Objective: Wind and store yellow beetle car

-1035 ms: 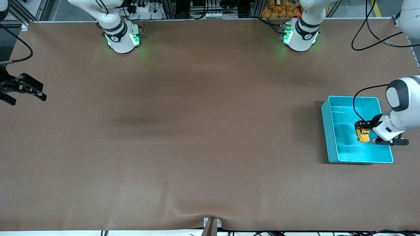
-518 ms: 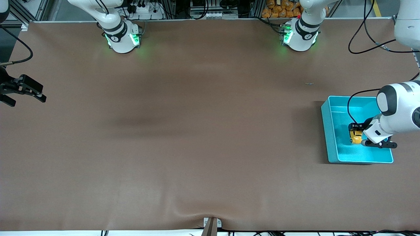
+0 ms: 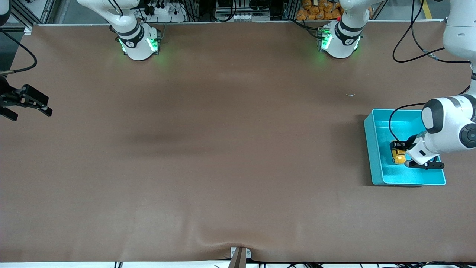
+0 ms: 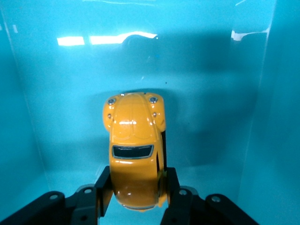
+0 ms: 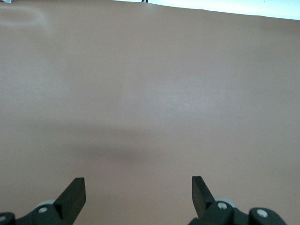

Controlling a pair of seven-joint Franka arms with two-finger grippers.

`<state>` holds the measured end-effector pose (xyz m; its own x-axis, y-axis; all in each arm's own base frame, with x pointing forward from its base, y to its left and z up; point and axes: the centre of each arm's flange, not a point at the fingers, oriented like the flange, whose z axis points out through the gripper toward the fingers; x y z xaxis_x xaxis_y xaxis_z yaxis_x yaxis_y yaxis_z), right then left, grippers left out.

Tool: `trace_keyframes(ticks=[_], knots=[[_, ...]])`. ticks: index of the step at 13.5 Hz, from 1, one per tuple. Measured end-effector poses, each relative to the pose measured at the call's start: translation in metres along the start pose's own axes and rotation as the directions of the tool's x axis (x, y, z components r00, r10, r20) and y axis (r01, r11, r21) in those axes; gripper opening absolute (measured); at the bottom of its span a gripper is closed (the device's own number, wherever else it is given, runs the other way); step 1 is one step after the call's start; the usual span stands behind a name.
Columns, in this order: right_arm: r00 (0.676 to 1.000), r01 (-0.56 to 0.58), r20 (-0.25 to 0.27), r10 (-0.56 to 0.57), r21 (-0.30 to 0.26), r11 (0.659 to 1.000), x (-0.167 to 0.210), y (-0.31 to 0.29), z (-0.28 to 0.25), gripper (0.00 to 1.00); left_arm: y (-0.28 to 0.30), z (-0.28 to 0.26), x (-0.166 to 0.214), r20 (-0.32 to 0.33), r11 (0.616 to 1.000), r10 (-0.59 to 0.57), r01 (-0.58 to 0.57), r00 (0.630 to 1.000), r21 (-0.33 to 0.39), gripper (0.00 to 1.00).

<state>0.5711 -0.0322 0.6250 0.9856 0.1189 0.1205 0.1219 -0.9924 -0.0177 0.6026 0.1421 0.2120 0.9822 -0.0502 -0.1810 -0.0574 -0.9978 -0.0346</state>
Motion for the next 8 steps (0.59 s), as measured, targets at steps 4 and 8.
trace_keyframes(ticks=[4,8], knots=[[1.0,-0.02,0.003,0.02,0.001,1.0,0.0,0.0,0.0,1.0,-0.001,-0.009,0.005,-0.023,1.0,-0.008,0.008,1.0,0.006,0.89],[0.999,-0.04,0.002,0.04,0.0,0.999,0.0,-0.001,0.001,1.0,0.001,-0.089,0.005,-0.123,0.999,-0.003,0.009,0.992,0.047,1.0]])
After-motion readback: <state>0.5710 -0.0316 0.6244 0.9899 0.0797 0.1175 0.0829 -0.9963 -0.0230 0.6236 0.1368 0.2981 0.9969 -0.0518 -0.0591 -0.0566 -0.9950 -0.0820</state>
